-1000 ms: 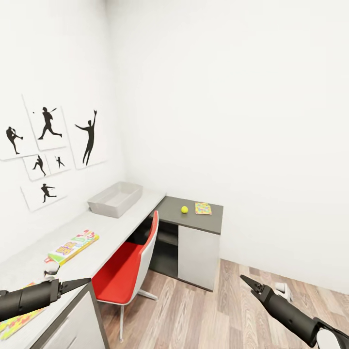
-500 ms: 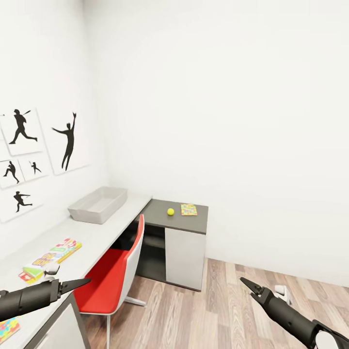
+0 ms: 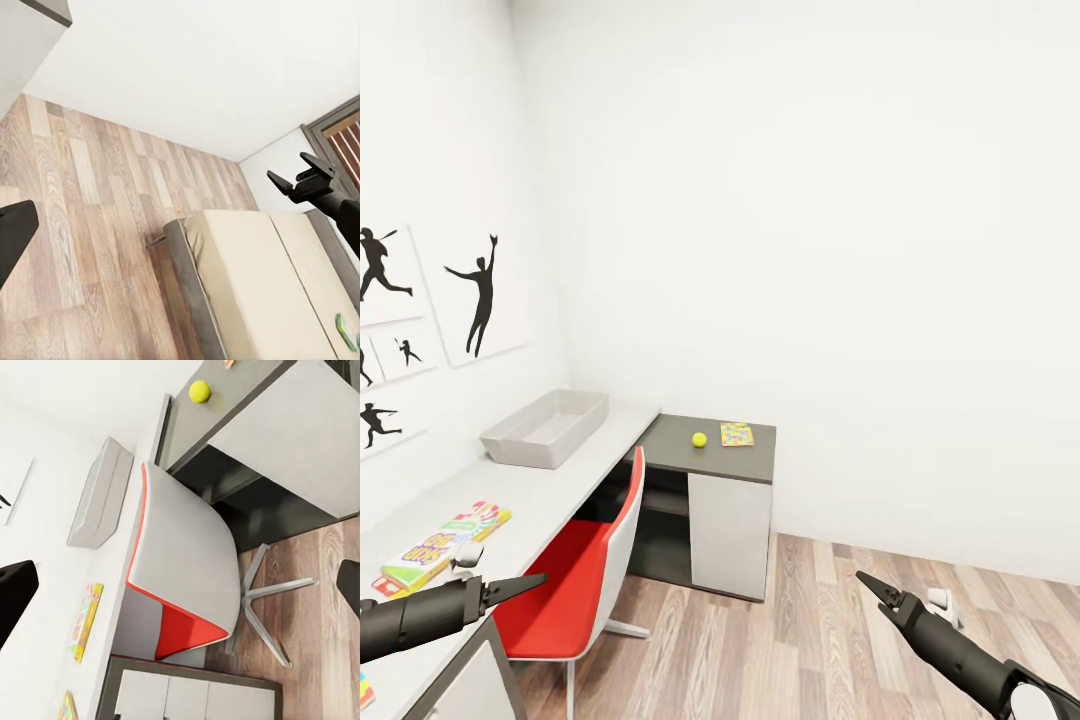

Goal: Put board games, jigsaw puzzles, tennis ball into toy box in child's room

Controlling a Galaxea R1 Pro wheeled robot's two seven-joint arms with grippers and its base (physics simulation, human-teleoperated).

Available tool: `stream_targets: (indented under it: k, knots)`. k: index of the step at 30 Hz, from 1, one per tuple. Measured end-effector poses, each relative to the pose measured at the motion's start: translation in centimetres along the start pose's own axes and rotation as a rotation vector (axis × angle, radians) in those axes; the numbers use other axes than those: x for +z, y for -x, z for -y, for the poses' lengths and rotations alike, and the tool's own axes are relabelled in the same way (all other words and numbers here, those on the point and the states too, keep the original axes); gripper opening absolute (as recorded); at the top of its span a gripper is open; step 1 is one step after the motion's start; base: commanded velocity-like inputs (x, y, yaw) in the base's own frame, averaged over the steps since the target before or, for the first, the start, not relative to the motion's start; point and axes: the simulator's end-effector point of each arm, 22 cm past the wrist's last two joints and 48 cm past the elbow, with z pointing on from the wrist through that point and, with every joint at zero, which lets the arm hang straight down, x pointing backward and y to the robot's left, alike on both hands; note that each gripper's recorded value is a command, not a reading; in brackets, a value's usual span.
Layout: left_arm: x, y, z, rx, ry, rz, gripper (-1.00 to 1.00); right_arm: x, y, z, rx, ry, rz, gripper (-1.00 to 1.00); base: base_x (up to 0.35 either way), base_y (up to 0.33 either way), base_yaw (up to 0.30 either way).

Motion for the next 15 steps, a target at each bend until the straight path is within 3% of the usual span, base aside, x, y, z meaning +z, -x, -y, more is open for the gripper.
stream_targets:
  k: [15]
  knots:
    - [0.2,-0.2,-0.5,-0.009,0.007,-0.007,1.0,-0.6,0.4,1.8,0.033,-0.03,0.018,1.0,0.0,0.0,-0.105]
